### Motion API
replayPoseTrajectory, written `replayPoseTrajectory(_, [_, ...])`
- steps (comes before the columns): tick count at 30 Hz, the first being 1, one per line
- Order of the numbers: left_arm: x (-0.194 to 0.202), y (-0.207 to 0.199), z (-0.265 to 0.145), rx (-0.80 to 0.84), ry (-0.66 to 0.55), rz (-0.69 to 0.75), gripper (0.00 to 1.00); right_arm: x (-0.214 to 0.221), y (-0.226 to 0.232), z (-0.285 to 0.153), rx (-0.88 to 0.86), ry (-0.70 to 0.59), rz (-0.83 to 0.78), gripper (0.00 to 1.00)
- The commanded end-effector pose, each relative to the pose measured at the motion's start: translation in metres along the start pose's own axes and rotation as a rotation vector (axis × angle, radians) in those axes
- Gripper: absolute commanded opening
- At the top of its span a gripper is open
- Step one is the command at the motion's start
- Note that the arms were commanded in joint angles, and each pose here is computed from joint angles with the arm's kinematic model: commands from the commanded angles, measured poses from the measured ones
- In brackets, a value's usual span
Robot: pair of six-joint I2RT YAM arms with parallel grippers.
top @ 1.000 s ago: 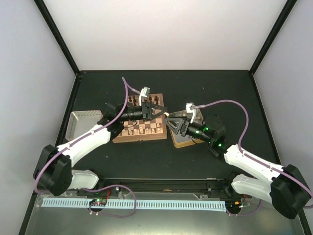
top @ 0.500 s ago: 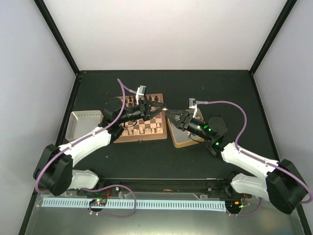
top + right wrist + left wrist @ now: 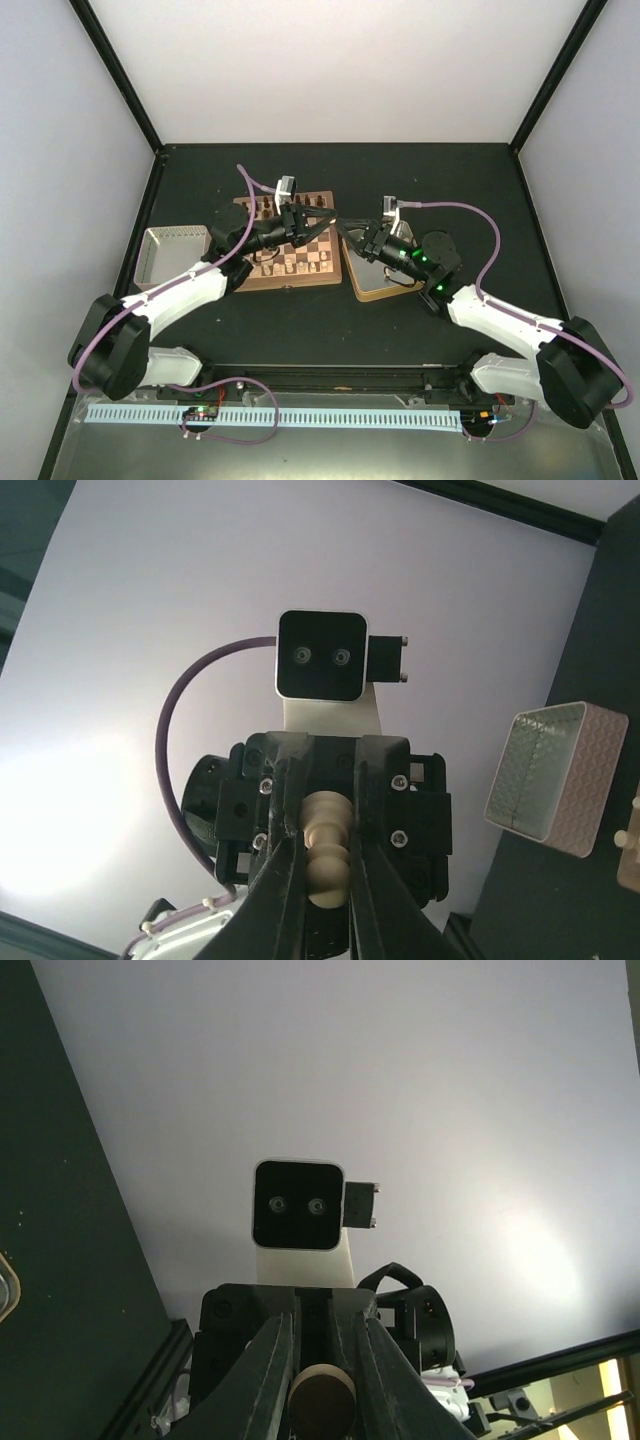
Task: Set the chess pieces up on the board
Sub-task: Place the chess piece on the chessboard.
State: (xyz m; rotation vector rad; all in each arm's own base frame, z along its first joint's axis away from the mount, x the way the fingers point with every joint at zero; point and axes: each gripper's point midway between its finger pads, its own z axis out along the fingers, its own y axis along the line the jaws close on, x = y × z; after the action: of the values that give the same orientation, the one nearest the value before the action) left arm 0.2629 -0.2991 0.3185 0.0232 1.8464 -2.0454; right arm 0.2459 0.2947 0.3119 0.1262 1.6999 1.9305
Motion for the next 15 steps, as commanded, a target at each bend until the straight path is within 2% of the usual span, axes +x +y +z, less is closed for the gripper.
replayPoseTrajectory(1, [0.003, 0.002, -0.003, 0.001, -0.008, 0.005, 0.13, -0.009, 0.025, 0.003, -0.045, -0.020, -0.071, 0.02])
replayPoseTrajectory(3, [0.004, 0.005, -0.008, -0.033, -0.027, 0.029, 0.20, -0.007, 0.017, 0.003, 0.005, -0.007, -0.090, 0.01])
replayPoseTrajectory(7, [-0.001, 0.027, -0.027, -0.207, -0.098, 0.104, 0.42, 0.002, -0.006, 0.001, 0.158, 0.065, -0.151, 0.01])
replayPoseTrajectory(11, [-0.017, 0.045, -0.073, -0.457, -0.270, 0.225, 0.61, 0.008, -0.042, -0.013, 0.397, 0.157, -0.275, 0.01])
replayPoseTrajectory(15, [-0.020, 0.026, -0.112, -0.571, -0.382, 0.420, 0.69, 0.010, -0.072, -0.032, 0.610, 0.248, -0.389, 0.01])
